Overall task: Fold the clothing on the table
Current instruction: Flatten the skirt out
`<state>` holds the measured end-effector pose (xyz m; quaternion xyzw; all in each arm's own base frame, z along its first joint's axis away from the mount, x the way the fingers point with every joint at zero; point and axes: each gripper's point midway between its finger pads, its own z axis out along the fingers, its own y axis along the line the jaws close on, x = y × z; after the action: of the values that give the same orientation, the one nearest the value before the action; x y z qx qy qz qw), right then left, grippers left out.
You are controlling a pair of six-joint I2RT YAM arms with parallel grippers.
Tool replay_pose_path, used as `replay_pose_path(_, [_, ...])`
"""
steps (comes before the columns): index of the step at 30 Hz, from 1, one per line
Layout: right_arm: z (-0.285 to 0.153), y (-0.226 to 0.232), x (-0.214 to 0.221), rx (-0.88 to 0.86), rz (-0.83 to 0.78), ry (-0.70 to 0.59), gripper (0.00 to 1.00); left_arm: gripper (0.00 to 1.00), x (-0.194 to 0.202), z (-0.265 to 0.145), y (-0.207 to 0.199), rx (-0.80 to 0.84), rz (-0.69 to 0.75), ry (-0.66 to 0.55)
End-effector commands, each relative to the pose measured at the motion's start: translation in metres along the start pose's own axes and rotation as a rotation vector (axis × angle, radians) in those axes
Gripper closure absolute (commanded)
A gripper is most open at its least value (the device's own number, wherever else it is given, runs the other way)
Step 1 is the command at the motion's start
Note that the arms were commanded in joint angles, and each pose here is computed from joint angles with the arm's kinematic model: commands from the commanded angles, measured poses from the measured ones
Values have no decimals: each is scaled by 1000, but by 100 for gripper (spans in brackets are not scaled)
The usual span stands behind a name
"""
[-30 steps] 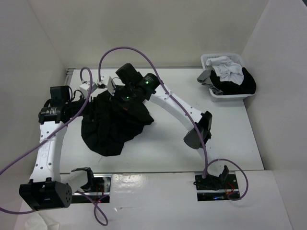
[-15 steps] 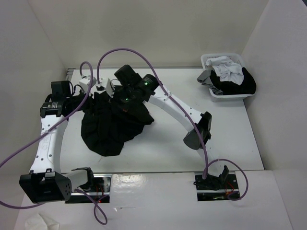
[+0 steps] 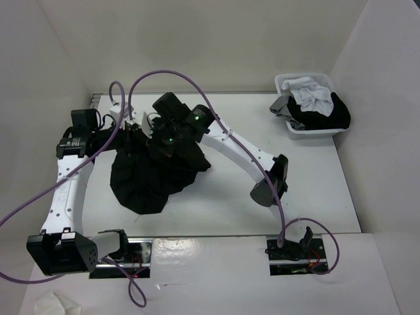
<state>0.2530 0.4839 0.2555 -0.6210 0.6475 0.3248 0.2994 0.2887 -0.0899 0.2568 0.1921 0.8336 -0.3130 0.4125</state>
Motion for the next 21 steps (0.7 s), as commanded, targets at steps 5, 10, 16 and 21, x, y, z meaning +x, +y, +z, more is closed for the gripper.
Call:
replay_pose_path(5, [-5,-10,-4,121,-22,18,28,100,-33,-19,-21,21,143,-51])
replay_pose_path(10, [-31,-50,15,272,21,33,1,100,-50,-35,-33,3,190,-72])
replay_pose_path(16, [-84,-120,73,472,165,50,1,100,-59,-47,-41,-19,224,-80])
replay_pose_path(21, [-143,-160,124,543,295,-12,1,100,-60,-48,-41,-17,223,-71])
